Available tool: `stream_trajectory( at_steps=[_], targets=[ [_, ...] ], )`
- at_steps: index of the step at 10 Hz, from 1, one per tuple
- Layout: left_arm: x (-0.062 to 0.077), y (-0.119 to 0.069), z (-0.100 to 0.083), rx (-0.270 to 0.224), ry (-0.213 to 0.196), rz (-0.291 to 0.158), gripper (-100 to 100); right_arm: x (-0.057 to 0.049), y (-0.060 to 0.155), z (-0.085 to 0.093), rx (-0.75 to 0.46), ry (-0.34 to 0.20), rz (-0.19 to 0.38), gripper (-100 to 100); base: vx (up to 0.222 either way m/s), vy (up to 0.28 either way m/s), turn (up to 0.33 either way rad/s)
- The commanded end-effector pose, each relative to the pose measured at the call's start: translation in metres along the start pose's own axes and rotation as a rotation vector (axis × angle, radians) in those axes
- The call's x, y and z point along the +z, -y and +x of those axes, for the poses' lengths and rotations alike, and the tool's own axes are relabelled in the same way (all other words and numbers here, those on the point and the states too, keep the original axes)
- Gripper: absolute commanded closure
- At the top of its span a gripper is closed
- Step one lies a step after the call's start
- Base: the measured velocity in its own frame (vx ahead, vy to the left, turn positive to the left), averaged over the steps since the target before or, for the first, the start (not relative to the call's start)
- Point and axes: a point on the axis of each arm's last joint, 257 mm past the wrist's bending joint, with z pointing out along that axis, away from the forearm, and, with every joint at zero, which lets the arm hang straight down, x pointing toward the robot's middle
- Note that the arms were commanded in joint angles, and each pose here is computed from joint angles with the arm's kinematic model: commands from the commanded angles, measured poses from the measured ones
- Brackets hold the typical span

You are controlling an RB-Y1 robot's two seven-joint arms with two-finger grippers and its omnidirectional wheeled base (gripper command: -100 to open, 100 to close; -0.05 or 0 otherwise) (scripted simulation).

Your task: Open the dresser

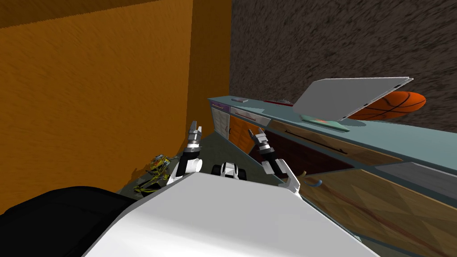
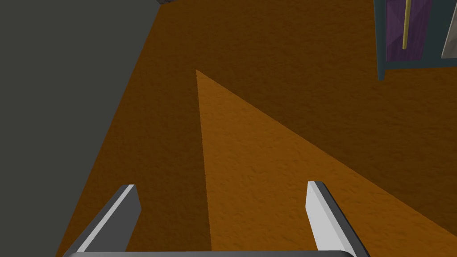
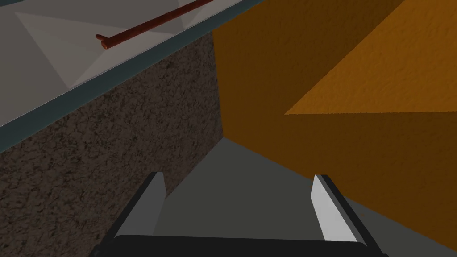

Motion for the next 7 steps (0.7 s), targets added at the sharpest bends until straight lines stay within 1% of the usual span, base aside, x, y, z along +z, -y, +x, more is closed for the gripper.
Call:
stream_trajectory(
  at_steps=[1, 2, 3, 4, 5, 6, 7],
  targets=[
    [0.000, 0.000, 0.000, 0.000, 0.000, 0.000, 0, 0.005, 0.006, 0.012, -0.132, -0.043, -0.003, -100, 0.039, 0.004, 0.005],
    [0.000, 0.000, 0.000, 0.000, 0.000, 0.000, 0, 0.005, 0.006, 0.012, -0.140, -0.043, -0.003, -100, 0.030, 0.002, 0.006],
    [0.000, 0.000, 0.000, 0.000, 0.000, 0.000, 0, 0.009, 0.010, 0.019, -0.218, -0.070, -0.007, -100, 0.026, 0.009, 0.009],
    [0.000, 0.000, 0.000, 0.000, 0.000, 0.000, 0, 0.009, 0.010, 0.019, -0.221, -0.070, -0.007, -100, 0.022, 0.004, 0.005],
    [0.000, 0.000, 0.000, 0.000, 0.000, 0.000, 0, 0.012, 0.015, 0.027, -0.302, -0.096, -0.010, -100, 0.025, 0.001, 0.010],
    [0.000, 0.000, 0.000, 0.000, 0.000, 0.000, 0, 0.012, 0.015, 0.027, -0.304, -0.096, -0.010, -100, 0.025, 0.003, 0.005],
    [0.000, 0.000, 0.000, 0.000, 0.000, 0.000, 0, 0.014, 0.021, 0.033, -0.388, -0.123, -0.014, -100, 0.033, 0.001, 0.008]
  ],
)
